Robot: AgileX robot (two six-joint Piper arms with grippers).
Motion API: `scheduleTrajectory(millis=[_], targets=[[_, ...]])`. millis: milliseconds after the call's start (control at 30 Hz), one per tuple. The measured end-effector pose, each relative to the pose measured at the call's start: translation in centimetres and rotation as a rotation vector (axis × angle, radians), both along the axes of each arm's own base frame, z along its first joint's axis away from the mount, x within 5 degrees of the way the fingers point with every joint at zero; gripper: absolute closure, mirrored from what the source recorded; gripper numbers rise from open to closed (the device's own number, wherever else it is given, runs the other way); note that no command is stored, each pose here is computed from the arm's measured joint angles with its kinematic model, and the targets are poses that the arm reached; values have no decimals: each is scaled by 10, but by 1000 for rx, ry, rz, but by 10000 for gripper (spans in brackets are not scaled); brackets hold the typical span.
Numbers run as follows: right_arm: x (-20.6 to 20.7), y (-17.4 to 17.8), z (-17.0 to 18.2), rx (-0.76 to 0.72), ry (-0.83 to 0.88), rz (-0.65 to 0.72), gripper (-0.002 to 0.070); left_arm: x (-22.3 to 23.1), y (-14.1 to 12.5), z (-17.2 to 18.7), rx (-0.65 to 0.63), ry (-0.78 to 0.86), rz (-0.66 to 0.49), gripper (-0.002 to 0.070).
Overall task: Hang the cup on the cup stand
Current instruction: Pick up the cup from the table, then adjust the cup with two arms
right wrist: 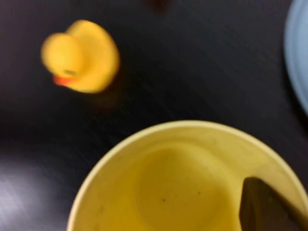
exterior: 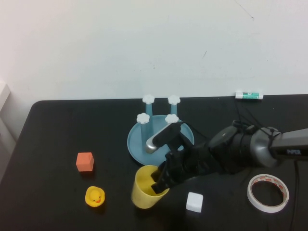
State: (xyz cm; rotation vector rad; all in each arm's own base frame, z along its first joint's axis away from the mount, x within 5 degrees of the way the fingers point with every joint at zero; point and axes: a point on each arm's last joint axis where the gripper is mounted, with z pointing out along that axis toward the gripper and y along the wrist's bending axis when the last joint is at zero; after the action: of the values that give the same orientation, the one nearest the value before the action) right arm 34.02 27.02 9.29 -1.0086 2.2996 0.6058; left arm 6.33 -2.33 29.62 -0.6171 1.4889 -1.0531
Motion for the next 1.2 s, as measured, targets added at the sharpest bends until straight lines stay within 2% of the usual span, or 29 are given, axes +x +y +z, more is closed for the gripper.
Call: scheduleTrajectory(millis=[100,167,233,400,500,600,900,1200], targets=[[-7,7,19,60,17,40,640,-1,-2,7,-330,16,-51,141],[-11,12,38,112,10,55,640,-1,1,11,-489,16,-47,55],[-16,16,63,176,-21,66,641,0,4,12,-589,15,-29,15],[-31,20,148,382,-202,101,642,0,4,13,-663,22,-42,-14],[-41,23,188,464,-288,138,643,-2,0,14,-655,31,-91,-16],[-52,35,214,527,-335,191,643,-2,-2,14,-651,36,-115,-17],[-85,73,260,665,-346,292,643,-2,-2,14,-671,41,-114,-17],[-126,101,268,718,-280,384,643,-1,2,14,-711,43,-81,-17]])
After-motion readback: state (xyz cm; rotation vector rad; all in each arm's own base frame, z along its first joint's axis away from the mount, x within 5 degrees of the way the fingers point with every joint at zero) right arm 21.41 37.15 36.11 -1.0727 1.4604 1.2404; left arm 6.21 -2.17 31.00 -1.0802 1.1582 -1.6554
